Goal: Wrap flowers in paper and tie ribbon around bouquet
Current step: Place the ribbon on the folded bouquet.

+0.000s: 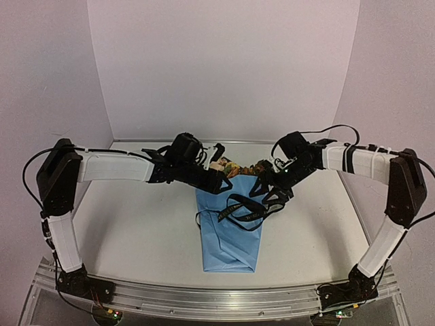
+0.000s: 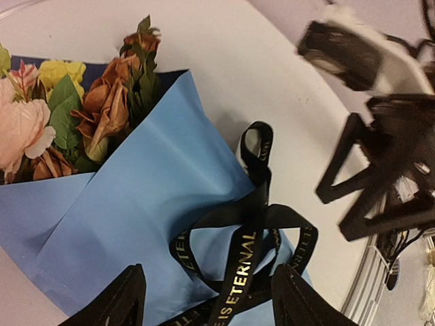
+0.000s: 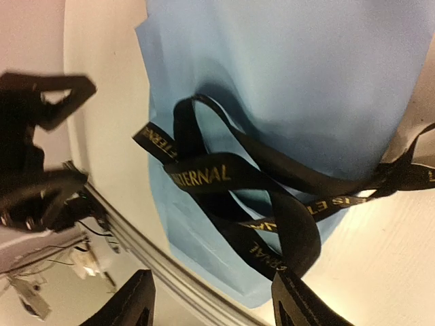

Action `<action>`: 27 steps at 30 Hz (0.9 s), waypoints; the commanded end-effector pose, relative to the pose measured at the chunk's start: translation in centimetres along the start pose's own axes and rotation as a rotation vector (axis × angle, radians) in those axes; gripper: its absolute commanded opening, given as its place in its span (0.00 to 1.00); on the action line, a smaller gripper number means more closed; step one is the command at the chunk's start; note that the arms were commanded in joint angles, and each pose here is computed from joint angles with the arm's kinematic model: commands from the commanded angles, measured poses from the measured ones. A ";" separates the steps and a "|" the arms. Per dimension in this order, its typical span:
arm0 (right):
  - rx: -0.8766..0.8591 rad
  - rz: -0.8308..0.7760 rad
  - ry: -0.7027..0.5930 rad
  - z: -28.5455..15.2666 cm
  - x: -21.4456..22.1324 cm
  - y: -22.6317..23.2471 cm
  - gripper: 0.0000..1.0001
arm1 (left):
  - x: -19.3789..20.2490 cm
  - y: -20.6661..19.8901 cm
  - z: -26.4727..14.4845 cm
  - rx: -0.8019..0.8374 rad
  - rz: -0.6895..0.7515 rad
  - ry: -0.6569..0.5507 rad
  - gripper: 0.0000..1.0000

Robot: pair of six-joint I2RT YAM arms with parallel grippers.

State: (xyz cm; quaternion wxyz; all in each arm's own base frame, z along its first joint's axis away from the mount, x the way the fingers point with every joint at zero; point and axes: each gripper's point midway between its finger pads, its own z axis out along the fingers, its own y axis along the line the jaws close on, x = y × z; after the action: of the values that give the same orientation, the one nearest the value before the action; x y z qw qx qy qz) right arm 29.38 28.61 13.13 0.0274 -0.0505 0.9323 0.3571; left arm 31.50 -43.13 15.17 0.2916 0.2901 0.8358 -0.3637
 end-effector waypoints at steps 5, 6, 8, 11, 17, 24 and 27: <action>0.150 -0.335 -0.048 -0.2 1.3 -1.6 0.49 | -0.2 0.9 5.0 -0.030 0.071 0.159 0.62; 0.155 -0.337 -0.048 -0.1 1.3 -1.8 0.48 | -0.2 1.2 5.3 -0.041 0.075 0.169 0.61; 0.163 -0.347 -0.046 0.2 1.0 -1.9 0.47 | -0.4 1.6 5.9 -0.060 0.082 0.177 0.60; 0.168 -0.356 -0.037 0.7 0.7 -2.1 0.46 | -0.5 1.9 6.3 -0.070 0.087 0.186 0.57; 0.164 -0.369 -0.018 2.2 -0.3 -1.9 0.46 | 0.6 1.9 6.6 -0.054 0.074 0.218 0.54; 0.202 -0.371 -0.008 3.8 -1.5 -2.4 0.45 | 1.3 1.9 7.3 -0.035 0.056 0.237 0.50; 0.233 -0.365 -0.005 4.2 -1.5 -3.2 0.45 | 1.4 2.0 7.3 -0.035 0.050 0.236 0.46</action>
State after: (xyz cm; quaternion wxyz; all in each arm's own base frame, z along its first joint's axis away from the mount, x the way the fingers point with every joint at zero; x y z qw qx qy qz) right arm 30.06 28.92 7.91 0.0768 -0.2050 0.9421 0.2541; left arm 33.69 -46.51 8.34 0.2001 0.3433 0.8697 -0.2927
